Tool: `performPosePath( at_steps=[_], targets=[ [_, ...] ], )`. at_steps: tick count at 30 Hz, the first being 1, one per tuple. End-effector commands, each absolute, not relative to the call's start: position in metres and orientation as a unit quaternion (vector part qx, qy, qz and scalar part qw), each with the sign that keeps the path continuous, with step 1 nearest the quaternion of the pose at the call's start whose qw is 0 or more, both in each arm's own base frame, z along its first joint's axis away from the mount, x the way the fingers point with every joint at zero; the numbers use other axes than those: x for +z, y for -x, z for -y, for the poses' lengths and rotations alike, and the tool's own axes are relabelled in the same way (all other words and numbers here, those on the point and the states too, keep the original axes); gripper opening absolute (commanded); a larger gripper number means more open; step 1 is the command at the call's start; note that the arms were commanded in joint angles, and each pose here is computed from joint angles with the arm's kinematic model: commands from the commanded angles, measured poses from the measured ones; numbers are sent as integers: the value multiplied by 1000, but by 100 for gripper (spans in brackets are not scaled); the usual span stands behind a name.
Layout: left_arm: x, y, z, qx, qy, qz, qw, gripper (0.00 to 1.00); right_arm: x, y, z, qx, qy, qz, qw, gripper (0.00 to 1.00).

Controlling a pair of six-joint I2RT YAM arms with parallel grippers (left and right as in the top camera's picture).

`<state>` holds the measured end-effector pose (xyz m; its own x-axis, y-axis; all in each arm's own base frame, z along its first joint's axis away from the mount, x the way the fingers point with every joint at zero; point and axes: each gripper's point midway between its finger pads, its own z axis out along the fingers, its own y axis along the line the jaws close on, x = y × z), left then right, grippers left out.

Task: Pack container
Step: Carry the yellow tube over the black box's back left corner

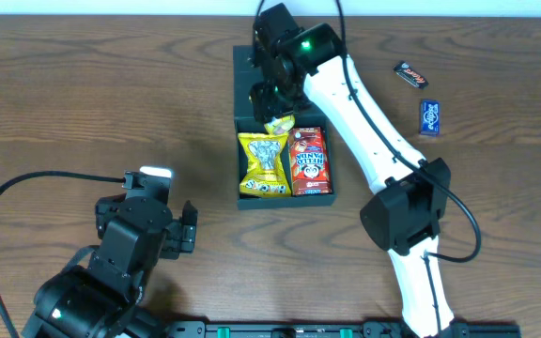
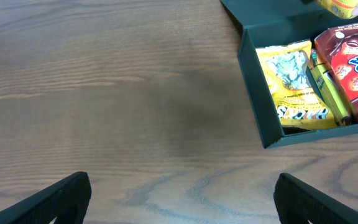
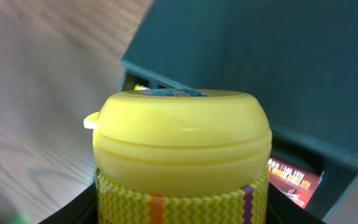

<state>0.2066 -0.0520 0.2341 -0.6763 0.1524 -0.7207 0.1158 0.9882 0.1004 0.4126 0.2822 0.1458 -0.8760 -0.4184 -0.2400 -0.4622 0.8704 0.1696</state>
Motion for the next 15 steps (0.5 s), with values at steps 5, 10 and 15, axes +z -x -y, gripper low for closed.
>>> performPosePath(
  at_steps=[5,10,15],
  targets=[
    [240,-207,52,22,-74,-913,401,95,126,-402,-282,85,459,-879,98,16],
    [240,-207,52,22,-74,-913,401,95,106,-405,-283,76,535,-835,103,9],
    [240,-207,52,22,-74,-913,401,95,92,-407,-286,66,614,-778,115,26]
  ],
)
